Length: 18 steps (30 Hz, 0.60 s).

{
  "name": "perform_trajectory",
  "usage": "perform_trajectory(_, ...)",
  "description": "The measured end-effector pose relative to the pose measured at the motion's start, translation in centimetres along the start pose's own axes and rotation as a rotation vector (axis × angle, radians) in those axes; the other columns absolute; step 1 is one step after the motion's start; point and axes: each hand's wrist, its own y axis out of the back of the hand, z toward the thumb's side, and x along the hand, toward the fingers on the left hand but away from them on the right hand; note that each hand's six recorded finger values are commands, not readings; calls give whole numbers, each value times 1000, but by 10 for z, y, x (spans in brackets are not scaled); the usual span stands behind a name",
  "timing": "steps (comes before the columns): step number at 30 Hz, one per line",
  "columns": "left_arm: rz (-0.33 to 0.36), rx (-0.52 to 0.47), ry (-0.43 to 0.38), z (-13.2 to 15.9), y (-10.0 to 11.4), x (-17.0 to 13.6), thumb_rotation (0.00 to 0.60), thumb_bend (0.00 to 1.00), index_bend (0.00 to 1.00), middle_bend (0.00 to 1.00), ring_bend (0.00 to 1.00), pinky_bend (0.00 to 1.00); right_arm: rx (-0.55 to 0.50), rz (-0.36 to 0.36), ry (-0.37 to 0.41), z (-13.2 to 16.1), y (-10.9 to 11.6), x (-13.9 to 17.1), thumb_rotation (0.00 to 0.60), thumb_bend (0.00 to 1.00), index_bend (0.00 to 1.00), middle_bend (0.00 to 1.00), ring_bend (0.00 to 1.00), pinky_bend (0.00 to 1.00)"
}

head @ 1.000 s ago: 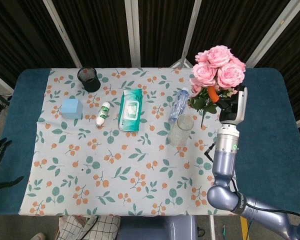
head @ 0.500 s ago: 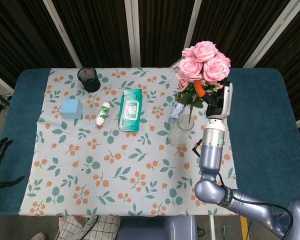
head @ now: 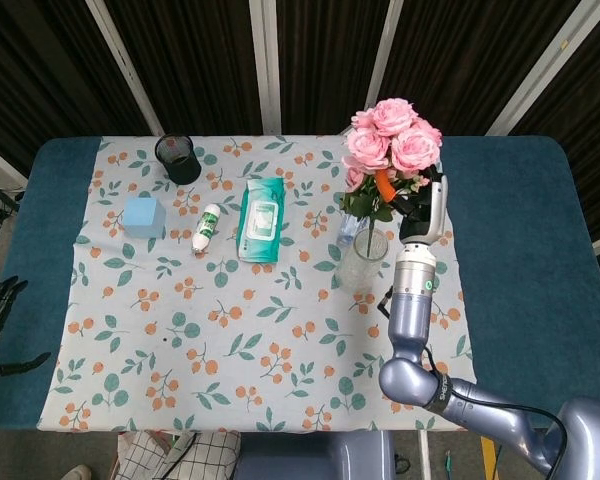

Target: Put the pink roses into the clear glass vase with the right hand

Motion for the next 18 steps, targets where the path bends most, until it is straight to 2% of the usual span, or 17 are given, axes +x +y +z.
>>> perform_trajectory(7,0,3,-10,2,0,0,600,0,0,0,0,0,15,-12,-21,-7,13,10,600,277,528,533,468,329)
perform_trajectory(18,4,7,-16,5,-1,-1,600,0,0,0,0,0,49,-35,-38,-3,40,24,600,277,528,533,467,329)
